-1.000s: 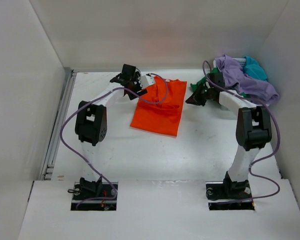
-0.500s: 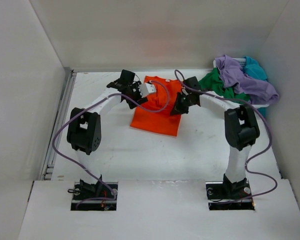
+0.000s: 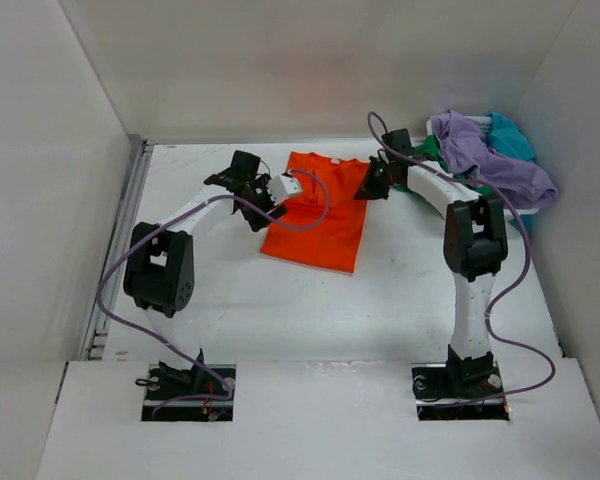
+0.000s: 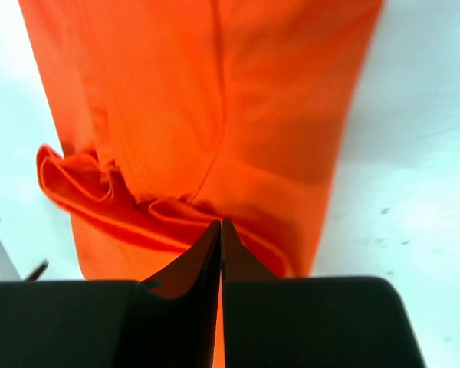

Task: Fold and stack the t-shirts
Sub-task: Fold the folded rectangular tshirt in 1/3 of the way

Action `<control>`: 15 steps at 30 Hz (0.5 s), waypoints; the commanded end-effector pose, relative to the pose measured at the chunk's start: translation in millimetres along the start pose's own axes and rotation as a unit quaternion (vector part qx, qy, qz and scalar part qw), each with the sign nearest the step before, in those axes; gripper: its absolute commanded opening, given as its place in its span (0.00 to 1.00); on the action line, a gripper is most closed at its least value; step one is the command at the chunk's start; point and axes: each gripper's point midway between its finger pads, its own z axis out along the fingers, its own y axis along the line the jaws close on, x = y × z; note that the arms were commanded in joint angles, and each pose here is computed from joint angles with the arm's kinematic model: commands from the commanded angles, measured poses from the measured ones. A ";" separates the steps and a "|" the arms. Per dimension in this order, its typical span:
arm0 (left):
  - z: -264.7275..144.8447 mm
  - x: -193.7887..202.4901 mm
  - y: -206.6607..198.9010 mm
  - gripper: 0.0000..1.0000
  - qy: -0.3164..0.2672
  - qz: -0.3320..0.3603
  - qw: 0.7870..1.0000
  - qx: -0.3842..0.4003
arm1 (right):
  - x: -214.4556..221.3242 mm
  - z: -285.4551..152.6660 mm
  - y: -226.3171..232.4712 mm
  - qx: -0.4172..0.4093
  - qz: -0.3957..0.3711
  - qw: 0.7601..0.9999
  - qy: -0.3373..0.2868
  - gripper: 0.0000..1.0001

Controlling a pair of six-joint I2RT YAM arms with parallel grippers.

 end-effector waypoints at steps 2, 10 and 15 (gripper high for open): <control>-34.0 -24.5 -13.7 0.61 -0.033 0.047 0.998 -0.013 | -30.4 -38.6 25.5 -0.026 -0.032 0.997 -0.061 0.06; -25.3 8.6 -86.6 0.62 0.028 0.179 0.980 0.085 | 28.7 -62.2 12.9 -0.025 -0.028 0.998 -0.048 0.06; -2.7 20.9 -81.4 0.64 0.040 0.178 0.981 0.073 | 68.9 -30.2 12.7 -0.030 -0.015 0.999 0.001 0.06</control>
